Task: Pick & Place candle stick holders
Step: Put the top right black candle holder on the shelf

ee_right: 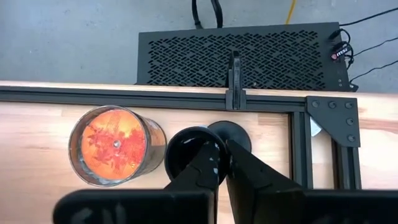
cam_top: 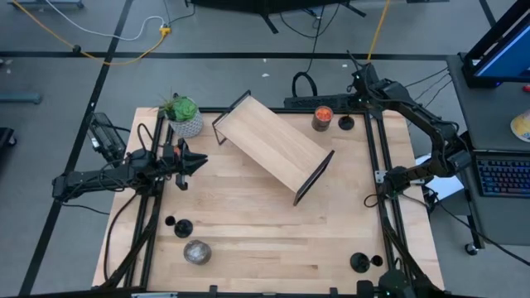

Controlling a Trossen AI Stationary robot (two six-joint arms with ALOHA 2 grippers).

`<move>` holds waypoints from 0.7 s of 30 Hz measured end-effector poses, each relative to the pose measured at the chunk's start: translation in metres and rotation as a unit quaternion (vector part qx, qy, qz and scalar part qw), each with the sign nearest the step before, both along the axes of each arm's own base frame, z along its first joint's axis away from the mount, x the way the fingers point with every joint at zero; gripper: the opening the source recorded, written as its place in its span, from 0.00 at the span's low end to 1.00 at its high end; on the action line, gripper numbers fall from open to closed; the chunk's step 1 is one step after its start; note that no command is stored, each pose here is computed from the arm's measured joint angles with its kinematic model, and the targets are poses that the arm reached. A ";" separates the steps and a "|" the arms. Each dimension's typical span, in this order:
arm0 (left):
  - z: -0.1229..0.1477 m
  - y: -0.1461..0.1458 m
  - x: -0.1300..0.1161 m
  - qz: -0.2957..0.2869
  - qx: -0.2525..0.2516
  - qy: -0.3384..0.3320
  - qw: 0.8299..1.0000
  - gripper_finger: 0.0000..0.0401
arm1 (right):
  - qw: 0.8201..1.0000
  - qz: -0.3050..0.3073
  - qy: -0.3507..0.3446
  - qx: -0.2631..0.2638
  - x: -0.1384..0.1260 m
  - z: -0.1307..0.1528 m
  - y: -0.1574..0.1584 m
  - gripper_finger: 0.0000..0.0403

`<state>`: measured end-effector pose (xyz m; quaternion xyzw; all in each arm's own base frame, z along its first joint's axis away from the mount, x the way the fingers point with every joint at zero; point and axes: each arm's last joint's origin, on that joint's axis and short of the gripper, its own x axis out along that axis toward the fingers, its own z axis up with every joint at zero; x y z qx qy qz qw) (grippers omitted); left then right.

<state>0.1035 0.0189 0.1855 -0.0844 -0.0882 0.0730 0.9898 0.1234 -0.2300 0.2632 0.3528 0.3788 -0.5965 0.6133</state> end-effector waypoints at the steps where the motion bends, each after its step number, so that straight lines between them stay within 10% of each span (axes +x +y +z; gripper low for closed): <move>1: 0.000 0.000 0.000 0.000 0.000 0.000 1.000 0.18 | 1.000 -0.003 -0.002 -0.001 0.000 0.001 0.000 0.01; 21: 0.004 0.000 -0.001 0.000 0.001 -0.021 1.000 0.18 | 0.998 -0.013 -0.061 0.008 -0.008 0.014 0.003 0.00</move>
